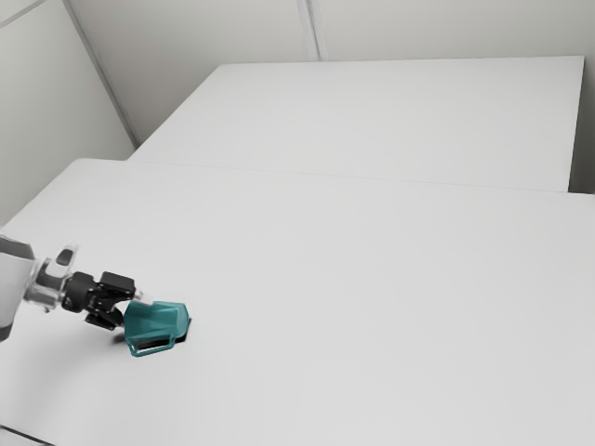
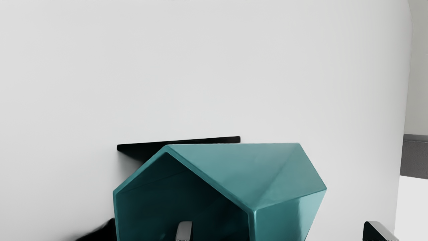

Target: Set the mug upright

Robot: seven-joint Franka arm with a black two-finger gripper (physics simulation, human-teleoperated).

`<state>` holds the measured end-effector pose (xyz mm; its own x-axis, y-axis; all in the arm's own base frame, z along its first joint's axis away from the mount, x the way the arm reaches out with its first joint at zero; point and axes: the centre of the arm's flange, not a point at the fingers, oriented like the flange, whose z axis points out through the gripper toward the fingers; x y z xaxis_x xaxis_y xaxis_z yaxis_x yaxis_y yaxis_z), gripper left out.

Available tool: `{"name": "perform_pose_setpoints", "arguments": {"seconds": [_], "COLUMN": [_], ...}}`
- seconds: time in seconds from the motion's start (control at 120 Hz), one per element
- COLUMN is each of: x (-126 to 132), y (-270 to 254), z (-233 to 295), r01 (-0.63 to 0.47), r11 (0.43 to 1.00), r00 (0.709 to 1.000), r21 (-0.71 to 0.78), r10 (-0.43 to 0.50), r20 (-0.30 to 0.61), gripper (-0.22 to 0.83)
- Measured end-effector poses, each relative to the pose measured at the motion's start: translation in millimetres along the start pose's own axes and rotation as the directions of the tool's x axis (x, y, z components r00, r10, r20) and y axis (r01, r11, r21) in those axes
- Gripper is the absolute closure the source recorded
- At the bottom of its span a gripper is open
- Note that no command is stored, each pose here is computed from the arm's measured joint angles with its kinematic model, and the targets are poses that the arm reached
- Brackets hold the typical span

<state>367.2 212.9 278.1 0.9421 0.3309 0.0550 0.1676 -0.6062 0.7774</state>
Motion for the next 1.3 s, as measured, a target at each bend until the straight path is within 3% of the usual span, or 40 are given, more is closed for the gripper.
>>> {"name": "perform_pose_setpoints", "arguments": {"seconds": [0.133,0.325,0.642,0.783,1.3], "x": [1.1,1.4,7.4,10.2,29.7], "y": [1.5,0.7,10.2,13.2,61.0], "z": [3.9,3.4,0.1,-4.7,-8.4], "r01": [-0.020,-0.038,-0.077,-0.086,-0.190], "r11": [1.000,0.999,0.997,0.996,0.982], "r00": [1.000,0.999,0.997,0.996,0.980], "r21": [-0.001,0.000,-0.007,-0.012,-0.019], "r10": [0.020,0.038,0.076,0.086,0.188], "r20": [0.003,-0.001,-0.019,-0.036,-0.061], "gripper": [0.20,0.53,0.74,0.79,0.79]}}
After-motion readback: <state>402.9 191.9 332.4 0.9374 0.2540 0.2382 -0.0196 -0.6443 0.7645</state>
